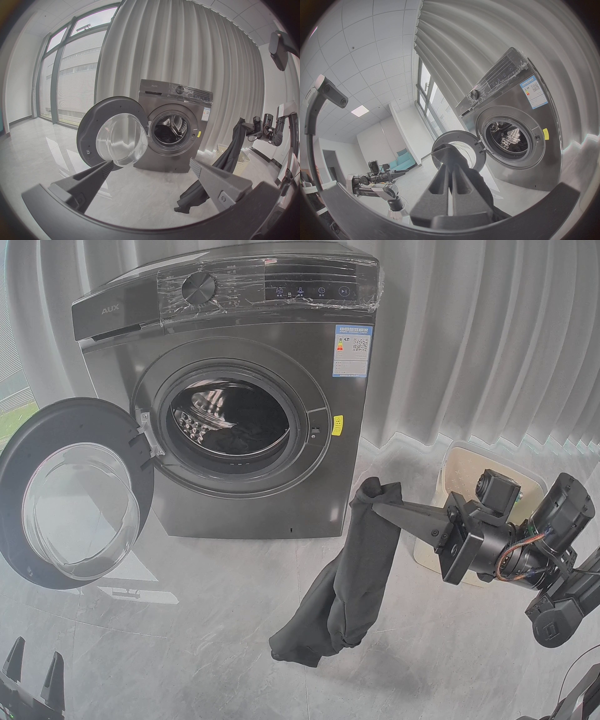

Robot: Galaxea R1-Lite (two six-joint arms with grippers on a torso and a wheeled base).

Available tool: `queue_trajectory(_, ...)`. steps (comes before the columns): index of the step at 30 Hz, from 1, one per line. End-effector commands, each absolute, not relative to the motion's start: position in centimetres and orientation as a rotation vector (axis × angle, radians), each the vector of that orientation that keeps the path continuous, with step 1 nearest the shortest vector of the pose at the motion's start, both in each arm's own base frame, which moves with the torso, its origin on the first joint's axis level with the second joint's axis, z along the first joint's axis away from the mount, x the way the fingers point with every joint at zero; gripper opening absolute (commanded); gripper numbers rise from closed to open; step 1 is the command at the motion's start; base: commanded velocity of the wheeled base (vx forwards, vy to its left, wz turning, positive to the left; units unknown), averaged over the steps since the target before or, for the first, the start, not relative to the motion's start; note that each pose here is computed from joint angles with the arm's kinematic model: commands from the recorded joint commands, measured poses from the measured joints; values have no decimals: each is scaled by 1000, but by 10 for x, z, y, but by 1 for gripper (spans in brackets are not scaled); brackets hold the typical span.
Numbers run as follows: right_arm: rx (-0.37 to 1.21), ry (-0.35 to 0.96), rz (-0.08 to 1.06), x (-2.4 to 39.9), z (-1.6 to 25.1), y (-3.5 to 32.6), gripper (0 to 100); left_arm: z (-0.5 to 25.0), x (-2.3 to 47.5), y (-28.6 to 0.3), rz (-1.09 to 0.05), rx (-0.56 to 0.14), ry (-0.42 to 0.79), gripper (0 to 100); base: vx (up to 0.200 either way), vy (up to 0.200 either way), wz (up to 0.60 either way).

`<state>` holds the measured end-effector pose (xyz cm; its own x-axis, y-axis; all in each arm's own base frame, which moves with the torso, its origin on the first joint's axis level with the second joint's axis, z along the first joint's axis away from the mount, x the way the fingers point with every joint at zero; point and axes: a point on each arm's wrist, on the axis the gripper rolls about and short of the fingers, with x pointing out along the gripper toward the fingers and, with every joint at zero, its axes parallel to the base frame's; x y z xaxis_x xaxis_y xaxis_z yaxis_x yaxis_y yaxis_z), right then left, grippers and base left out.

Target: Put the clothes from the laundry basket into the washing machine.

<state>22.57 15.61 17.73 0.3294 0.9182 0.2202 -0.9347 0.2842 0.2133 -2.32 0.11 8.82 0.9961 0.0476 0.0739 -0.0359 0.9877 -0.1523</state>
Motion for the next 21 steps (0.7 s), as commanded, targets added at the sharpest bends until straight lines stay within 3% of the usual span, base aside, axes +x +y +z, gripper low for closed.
queue_trajectory(1,328,-60,1239,226,178,156,0,83,-23,1,42,-152,-74,100,0,0,0)
queue_trajectory(5,329,-60,1240,226,178,156,0,84,-23,1,42,-152,-76,100,0,0,450)
queue_trajectory(21,328,-58,1238,226,177,155,0,84,-23,1,42,-153,-76,100,0,0,0)
